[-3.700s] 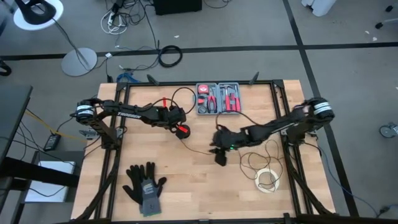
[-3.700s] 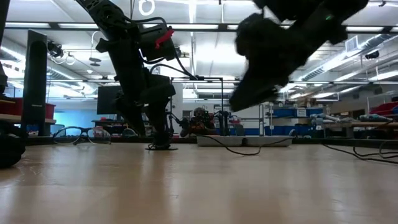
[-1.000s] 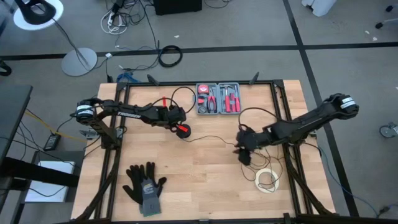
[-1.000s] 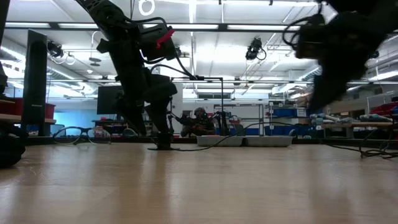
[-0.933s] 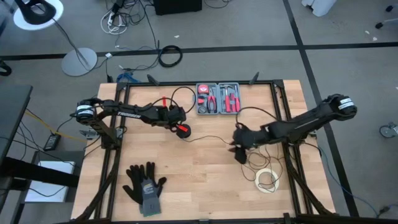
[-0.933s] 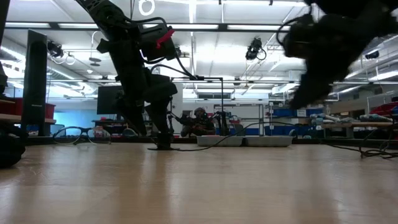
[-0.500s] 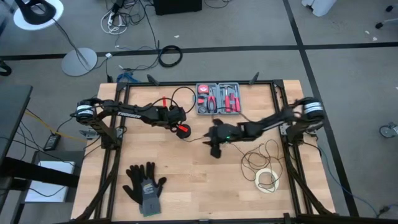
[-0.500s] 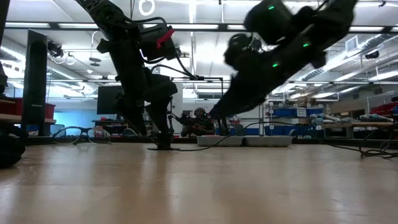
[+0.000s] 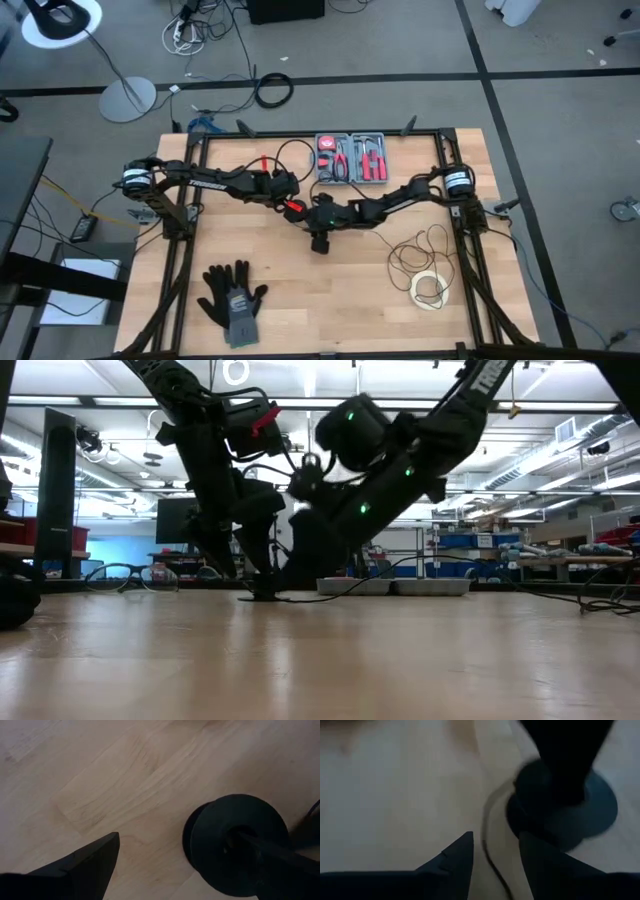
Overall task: Coil cords
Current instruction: Uncoil the black wire from the black spool
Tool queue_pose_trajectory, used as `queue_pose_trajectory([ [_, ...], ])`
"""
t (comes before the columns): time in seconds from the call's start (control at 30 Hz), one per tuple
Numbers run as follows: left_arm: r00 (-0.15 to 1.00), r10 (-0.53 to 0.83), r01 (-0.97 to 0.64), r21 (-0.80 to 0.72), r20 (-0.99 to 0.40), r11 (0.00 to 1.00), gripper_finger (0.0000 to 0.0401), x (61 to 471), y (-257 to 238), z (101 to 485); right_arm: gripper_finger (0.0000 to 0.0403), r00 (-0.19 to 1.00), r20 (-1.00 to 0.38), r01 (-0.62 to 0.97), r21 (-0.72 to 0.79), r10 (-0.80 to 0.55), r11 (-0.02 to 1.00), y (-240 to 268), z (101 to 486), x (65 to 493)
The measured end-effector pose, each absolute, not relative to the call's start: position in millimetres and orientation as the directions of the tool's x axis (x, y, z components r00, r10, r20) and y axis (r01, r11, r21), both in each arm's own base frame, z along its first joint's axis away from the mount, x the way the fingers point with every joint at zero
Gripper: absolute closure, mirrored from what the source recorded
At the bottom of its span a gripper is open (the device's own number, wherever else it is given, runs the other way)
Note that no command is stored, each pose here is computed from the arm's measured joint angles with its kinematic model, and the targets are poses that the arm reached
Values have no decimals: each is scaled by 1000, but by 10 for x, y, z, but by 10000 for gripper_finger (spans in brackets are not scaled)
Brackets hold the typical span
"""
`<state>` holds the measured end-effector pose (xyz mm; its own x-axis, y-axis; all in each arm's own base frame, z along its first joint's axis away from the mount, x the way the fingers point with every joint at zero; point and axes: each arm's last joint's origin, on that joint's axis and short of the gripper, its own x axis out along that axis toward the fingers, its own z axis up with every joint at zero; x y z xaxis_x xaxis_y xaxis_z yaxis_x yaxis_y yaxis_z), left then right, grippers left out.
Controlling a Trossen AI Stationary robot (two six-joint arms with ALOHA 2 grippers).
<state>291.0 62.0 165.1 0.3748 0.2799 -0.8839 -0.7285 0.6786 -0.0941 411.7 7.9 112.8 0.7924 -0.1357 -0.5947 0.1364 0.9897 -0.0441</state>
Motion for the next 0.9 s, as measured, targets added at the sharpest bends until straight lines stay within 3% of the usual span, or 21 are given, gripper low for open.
queue_pose_trajectory([
  [0.2,374,279,-728,-94,-884,679,9,2910,620,1651,271,739,-667,113,-18,-96,993,34,1020,4118],
  [0.4,365,278,-729,-87,-889,679,9,2900,618,1646,389,625,-778,83,-12,-61,996,65,1044,3983],
  [0.73,346,274,-730,-74,-897,679,9,2882,615,1638,401,345,-939,50,12,-6,999,374,1357,3516],
  [0.9,344,274,-729,-72,-898,681,9,2880,613,1637,402,202,-979,80,18,1,997,590,1468,3080],
])
